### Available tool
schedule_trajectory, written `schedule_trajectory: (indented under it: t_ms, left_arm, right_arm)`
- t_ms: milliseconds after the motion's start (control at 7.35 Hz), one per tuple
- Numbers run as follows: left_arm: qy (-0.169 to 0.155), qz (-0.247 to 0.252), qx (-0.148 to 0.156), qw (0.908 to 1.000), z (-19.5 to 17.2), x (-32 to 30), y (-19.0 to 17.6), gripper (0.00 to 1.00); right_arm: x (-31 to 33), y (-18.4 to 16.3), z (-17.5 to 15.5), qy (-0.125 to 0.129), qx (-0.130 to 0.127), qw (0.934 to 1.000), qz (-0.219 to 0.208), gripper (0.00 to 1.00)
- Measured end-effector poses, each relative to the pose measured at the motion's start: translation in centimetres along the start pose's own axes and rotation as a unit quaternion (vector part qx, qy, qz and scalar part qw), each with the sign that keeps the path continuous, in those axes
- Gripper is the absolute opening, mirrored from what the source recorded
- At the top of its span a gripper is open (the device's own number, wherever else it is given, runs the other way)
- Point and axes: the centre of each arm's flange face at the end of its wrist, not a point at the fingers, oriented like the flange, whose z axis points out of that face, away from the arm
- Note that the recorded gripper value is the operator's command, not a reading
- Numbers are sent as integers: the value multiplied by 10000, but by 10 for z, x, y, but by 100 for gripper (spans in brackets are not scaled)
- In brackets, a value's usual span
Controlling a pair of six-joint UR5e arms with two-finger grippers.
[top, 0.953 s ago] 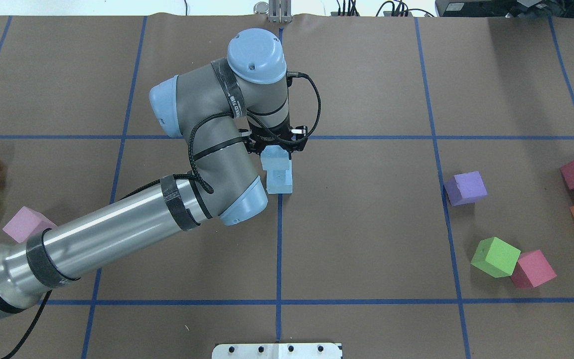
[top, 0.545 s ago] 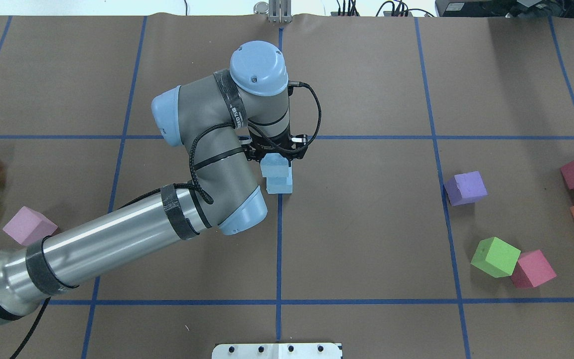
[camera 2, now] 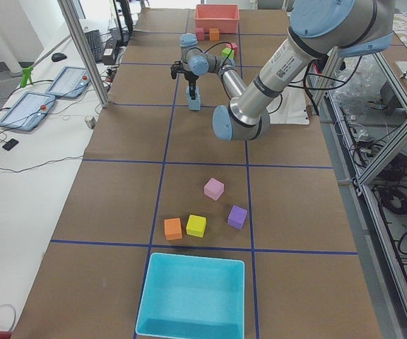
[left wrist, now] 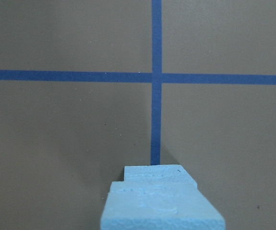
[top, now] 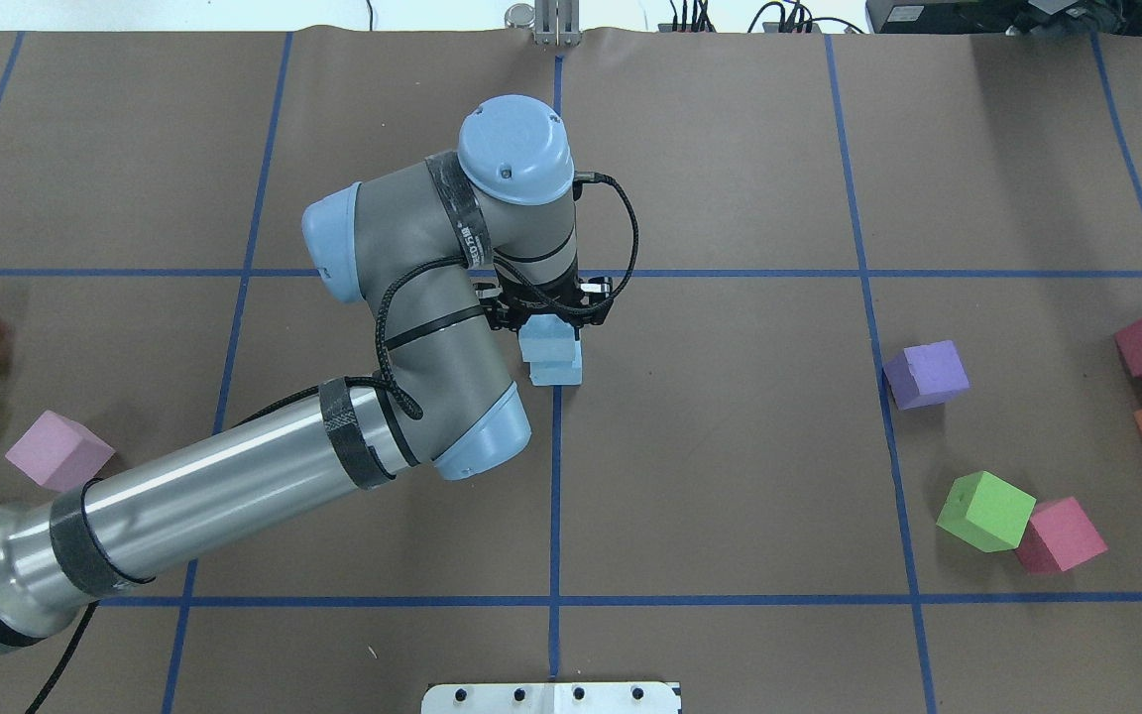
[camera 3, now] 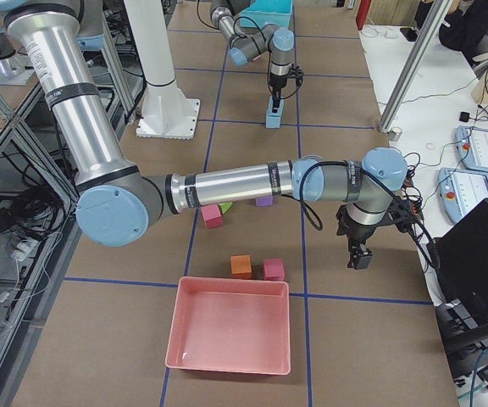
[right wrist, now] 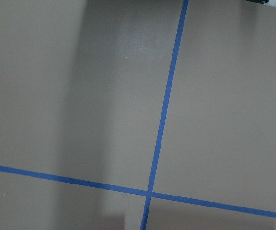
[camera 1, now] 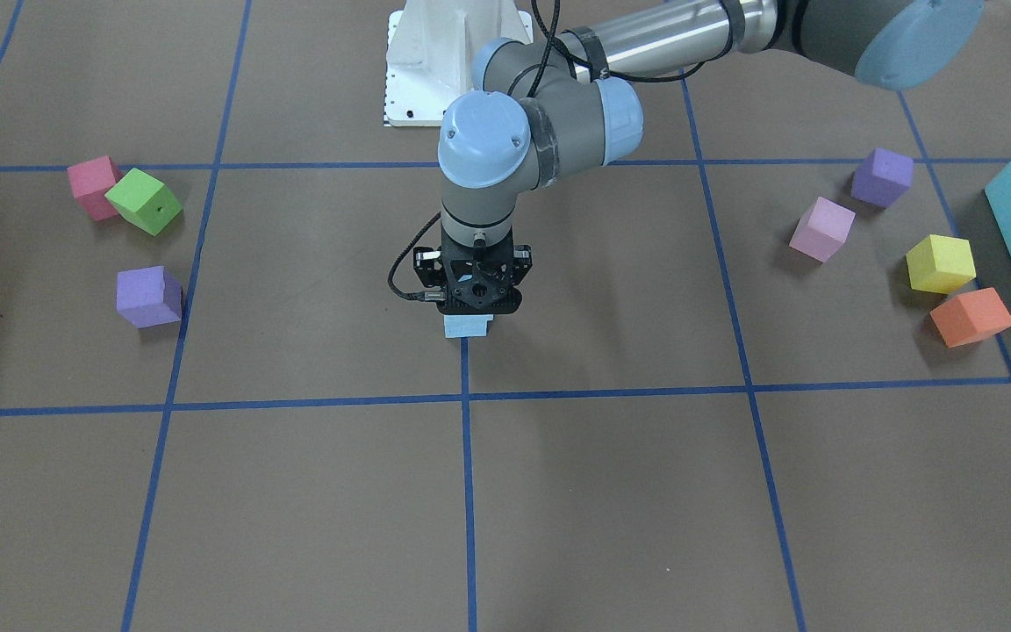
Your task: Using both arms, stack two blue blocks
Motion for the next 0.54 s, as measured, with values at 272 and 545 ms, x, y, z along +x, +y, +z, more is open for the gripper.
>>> schedule_trajectory:
  t_ms: [272,545]
  left_arm:
    - [6,-32,3,10000,1,3,3,62]
    - [10,-20,20,10000,1,5,5,62]
  right_arm:
    - [0,0,0,-1,0,10000,-3,100]
    - [0,0,0,-7,1,10000,-1,100]
